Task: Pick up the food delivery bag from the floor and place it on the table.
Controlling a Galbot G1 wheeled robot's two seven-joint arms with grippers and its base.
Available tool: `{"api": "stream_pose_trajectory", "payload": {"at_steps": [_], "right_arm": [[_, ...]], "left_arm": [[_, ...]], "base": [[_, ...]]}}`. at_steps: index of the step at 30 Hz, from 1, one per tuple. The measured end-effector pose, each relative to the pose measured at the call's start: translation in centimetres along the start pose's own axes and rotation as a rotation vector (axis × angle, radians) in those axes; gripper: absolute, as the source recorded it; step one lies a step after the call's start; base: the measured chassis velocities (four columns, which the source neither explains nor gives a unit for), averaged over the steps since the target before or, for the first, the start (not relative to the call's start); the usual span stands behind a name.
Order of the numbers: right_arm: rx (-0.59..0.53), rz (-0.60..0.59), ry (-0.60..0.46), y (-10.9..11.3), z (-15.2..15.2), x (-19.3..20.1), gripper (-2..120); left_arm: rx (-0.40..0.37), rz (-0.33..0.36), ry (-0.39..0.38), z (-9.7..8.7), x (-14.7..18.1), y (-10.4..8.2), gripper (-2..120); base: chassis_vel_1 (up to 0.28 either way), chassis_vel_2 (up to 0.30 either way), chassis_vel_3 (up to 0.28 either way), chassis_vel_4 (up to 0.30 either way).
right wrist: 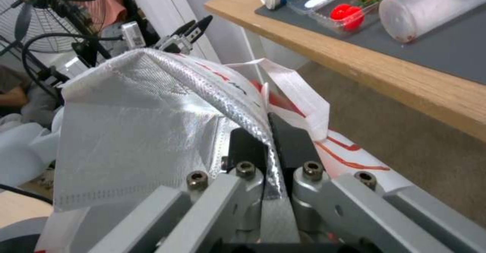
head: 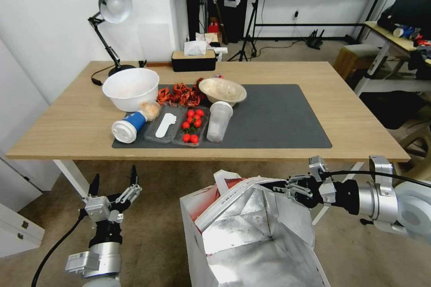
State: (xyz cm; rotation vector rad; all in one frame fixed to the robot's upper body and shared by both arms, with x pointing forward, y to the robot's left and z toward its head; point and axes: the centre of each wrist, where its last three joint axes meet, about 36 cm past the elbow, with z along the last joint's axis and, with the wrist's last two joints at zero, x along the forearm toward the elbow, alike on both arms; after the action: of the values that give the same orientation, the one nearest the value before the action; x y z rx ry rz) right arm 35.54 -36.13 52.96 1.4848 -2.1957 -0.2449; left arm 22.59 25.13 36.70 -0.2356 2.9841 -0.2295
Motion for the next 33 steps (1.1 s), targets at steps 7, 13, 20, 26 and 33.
{"api": "stream_pose_trajectory", "payload": {"at_steps": [7, 13, 20, 26, 33], "right_arm": [[0.003, -0.008, -0.002, 0.1, -0.4, 0.1, 0], [-0.011, -0.013, -0.007, 0.1, -1.4, 0.8, 0], [-0.005, -0.015, -0.026, -0.5, -4.1, 2.7, 0], [0.001, -0.027, -0.065, -0.6, -6.4, 4.0, 0], [0.036, -0.058, -0.106, 0.2, -10.2, 5.2, 0]], "left_arm": [[-0.003, 0.015, -0.002, -0.3, 0.1, 0.2, 100], [-0.004, 0.023, -0.007, -0.5, 0.1, 0.2, 100], [0.001, 0.026, -0.015, -0.5, 0.1, 0.3, 100], [0.002, 0.021, -0.021, -0.6, 0.1, 0.4, 100], [0.005, 0.005, -0.035, -0.7, 0.1, 0.3, 100]], "base": [[0.0, 0.0, 0.0, 0.0], [0.0, 0.0, 0.0, 0.0], [0.0, 0.0, 0.0, 0.0], [0.0, 0.0, 0.0, 0.0], [0.0, 0.0, 0.0, 0.0]]}}
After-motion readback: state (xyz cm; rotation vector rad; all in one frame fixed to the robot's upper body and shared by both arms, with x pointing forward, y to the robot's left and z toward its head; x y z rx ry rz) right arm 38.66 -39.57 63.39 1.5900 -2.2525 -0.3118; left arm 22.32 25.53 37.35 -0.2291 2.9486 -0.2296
